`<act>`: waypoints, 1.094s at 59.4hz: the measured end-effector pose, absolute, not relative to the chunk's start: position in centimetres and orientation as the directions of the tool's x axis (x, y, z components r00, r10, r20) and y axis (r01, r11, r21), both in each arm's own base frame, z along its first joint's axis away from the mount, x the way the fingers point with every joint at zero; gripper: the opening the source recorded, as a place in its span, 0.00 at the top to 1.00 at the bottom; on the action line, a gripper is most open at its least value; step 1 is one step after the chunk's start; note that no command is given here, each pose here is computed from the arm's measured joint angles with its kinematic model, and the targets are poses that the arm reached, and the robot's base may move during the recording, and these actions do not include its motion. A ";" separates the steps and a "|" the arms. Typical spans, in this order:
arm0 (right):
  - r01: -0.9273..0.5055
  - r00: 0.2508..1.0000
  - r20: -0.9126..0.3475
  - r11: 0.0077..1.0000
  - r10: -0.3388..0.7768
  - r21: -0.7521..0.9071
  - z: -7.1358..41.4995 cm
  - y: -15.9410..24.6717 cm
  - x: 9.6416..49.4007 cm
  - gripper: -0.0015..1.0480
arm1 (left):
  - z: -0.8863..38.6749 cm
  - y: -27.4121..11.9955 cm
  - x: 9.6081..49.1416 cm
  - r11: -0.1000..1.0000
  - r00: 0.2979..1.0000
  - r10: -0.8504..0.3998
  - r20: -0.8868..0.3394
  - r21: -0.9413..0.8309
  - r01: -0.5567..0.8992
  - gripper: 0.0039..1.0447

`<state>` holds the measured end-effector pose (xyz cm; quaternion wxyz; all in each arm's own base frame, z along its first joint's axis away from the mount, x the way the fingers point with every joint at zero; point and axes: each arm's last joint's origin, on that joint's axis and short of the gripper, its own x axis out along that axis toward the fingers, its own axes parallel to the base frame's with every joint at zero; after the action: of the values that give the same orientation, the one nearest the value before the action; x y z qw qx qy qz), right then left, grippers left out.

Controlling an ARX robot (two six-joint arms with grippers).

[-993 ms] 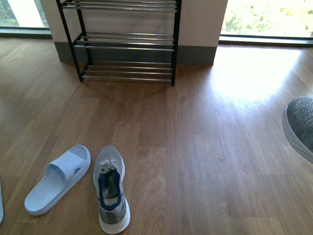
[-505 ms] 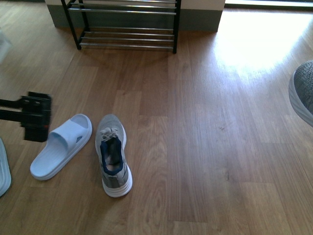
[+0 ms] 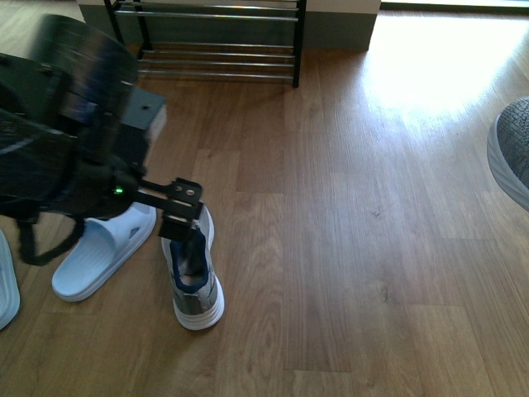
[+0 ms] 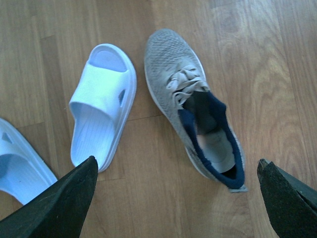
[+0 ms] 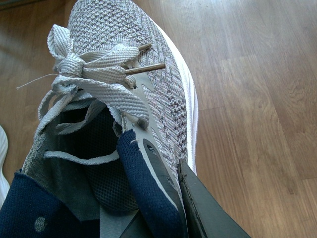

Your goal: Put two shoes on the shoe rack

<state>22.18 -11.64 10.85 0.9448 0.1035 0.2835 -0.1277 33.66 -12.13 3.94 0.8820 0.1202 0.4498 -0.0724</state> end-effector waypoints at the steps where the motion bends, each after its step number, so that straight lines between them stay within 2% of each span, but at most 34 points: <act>1: 0.300 0.807 -0.562 0.946 -0.183 0.123 10.8 -11.6 22.2 0.99 | 3.6 -12.6 33.9 0.959 0.577 -0.017 -0.816 0.150 0.240 0.09; 24: 0.300 0.807 -0.562 0.946 -0.183 0.123 10.8 -11.6 22.2 0.99 | -4.2 -16.4 35.1 0.973 0.420 0.084 -0.903 0.166 0.162 0.09; 51: 0.301 0.806 -0.562 0.946 -0.183 0.123 10.8 -11.6 22.2 0.99 | -9.5 -20.0 34.7 0.982 0.351 0.116 -0.929 0.161 0.101 0.09; 65: 0.301 0.806 -0.562 0.946 -0.184 0.123 10.8 -11.6 22.2 0.99 | -10.9 -21.2 35.2 0.987 0.341 0.118 -0.933 0.149 0.065 0.09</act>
<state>22.18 -11.65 10.85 0.9447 0.1034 0.2836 -0.1283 35.23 -21.23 -10.89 0.8150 0.0798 0.5737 0.0165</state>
